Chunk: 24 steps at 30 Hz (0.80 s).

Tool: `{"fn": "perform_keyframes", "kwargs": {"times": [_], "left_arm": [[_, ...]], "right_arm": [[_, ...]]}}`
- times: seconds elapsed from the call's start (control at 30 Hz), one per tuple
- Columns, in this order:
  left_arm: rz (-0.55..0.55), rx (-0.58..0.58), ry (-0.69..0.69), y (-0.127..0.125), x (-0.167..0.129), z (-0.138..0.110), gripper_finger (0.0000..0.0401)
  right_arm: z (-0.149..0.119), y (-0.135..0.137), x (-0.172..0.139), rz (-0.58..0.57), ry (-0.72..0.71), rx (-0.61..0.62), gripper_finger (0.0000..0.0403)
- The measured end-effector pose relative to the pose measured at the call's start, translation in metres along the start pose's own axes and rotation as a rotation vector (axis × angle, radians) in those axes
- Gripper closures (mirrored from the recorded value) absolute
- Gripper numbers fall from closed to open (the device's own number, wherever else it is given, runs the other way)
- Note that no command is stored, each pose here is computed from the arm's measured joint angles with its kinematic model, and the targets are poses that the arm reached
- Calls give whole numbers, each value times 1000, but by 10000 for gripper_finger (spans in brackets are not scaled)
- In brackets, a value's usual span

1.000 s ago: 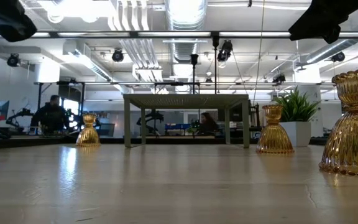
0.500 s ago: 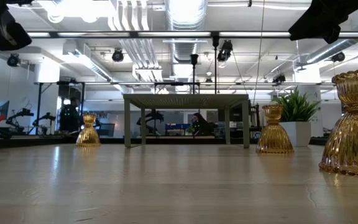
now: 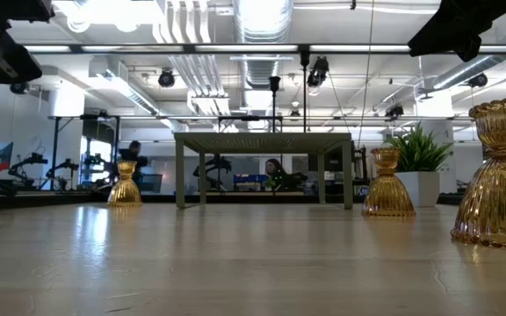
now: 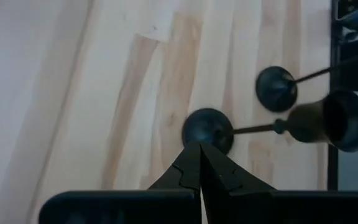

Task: Pick & Place candle stick holders
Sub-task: Put the top black candle holder on the shelf aligned with the other black candle holders

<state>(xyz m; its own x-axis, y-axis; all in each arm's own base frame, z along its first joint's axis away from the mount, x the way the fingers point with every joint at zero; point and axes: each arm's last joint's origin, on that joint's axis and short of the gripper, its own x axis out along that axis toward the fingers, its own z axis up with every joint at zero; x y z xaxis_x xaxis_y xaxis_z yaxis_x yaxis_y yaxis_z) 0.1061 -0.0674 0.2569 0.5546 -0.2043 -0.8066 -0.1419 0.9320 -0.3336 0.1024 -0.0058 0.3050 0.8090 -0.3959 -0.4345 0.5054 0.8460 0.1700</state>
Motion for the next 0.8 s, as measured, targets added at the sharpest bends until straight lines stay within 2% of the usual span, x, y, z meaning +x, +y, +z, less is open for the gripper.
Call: {"fn": "perform_keyframes", "kwargs": {"times": [0.1,0.33,0.53,0.8], "left_arm": [[-32,42,31,-3,1,-1,401],[-76,254,28,-6,1,0,399],[-101,533,12,-9,3,2,399],[-74,654,55,-11,16,2,397]], "right_arm": [[0,0,0,0,0,0,303],[0,0,0,0,0,0,312],[0,0,0,0,0,0,319],[0,0,0,0,0,0,326]]}}
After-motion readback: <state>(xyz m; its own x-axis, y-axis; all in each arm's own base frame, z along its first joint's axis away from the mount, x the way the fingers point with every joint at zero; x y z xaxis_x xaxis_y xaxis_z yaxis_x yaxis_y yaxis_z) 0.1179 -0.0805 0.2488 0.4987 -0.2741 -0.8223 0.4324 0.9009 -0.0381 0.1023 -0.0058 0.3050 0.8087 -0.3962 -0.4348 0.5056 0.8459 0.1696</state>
